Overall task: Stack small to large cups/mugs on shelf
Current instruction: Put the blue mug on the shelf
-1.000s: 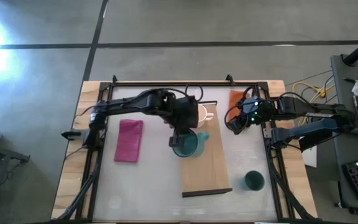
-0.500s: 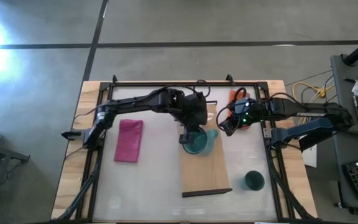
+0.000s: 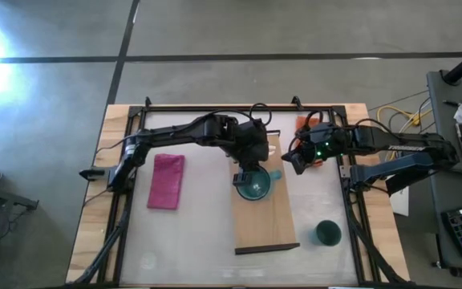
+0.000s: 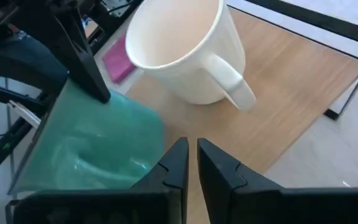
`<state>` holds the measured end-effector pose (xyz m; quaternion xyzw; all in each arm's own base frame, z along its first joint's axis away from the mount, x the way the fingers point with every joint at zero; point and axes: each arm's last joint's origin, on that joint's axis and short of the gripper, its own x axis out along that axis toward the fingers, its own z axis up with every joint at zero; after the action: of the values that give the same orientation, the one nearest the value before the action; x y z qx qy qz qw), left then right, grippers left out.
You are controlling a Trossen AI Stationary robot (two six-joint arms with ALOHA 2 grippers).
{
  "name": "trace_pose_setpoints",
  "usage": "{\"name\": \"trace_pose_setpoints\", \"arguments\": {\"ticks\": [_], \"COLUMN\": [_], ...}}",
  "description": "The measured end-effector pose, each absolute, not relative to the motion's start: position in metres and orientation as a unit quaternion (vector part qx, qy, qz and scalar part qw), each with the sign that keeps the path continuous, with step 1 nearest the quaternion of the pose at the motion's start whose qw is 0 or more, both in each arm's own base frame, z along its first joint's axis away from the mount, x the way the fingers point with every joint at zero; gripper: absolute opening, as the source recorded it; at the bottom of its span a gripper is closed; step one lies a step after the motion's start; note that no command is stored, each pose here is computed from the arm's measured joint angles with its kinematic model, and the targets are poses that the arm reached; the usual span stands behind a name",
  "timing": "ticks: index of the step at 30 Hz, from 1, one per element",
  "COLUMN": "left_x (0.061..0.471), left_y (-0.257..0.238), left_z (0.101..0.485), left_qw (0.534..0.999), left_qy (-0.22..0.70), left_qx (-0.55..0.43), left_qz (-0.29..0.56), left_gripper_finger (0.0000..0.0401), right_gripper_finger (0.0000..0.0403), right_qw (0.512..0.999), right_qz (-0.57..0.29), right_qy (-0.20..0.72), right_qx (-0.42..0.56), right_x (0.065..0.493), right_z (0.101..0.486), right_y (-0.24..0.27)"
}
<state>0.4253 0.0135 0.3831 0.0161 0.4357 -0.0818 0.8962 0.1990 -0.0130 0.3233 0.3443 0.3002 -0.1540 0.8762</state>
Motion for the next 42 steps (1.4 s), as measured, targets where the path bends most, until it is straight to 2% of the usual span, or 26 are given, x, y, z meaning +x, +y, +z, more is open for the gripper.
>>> {"name": "trace_pose_setpoints", "arguments": {"ticks": [7,16,24,28,37,42], "left_x": [0.4297,0.4263,0.4280,0.4257,0.4245,0.4245], "left_y": [0.0138,0.0138,0.0158,0.0159,0.0166,0.0176], "left_z": [0.3890,0.3851,0.3890,0.3887,0.3899,0.3898], "left_qw": [0.912,0.901,0.911,0.907,0.907,0.907], "left_qy": [0.402,0.427,0.409,0.417,0.418,0.419], "left_qx": [0.021,0.008,0.016,0.013,0.006,0.012], "left_qz": [-0.079,-0.073,-0.058,-0.058,-0.045,-0.032], "left_gripper_finger": [0.0031,0.0031,0.0034,0.0055,0.0131,0.0144], "right_gripper_finger": [0.0028,0.0029,0.0029,0.0029,0.0029,0.0029], "right_qw": [0.873,0.873,0.861,0.859,0.859,0.859], "right_qz": [-0.150,-0.151,-0.162,-0.164,-0.164,-0.169], "right_qy": [0.309,0.311,0.333,0.336,0.339,0.339], "right_qx": [0.345,0.345,0.348,0.350,0.347,0.345], "right_x": [0.2008,0.2005,0.1971,0.1962,0.1958,0.1955], "right_z": [0.3211,0.3208,0.3171,0.3167,0.3162,0.3160], "right_y": [-0.0127,-0.0127,-0.0125,-0.0124,-0.0124,-0.0127]}}
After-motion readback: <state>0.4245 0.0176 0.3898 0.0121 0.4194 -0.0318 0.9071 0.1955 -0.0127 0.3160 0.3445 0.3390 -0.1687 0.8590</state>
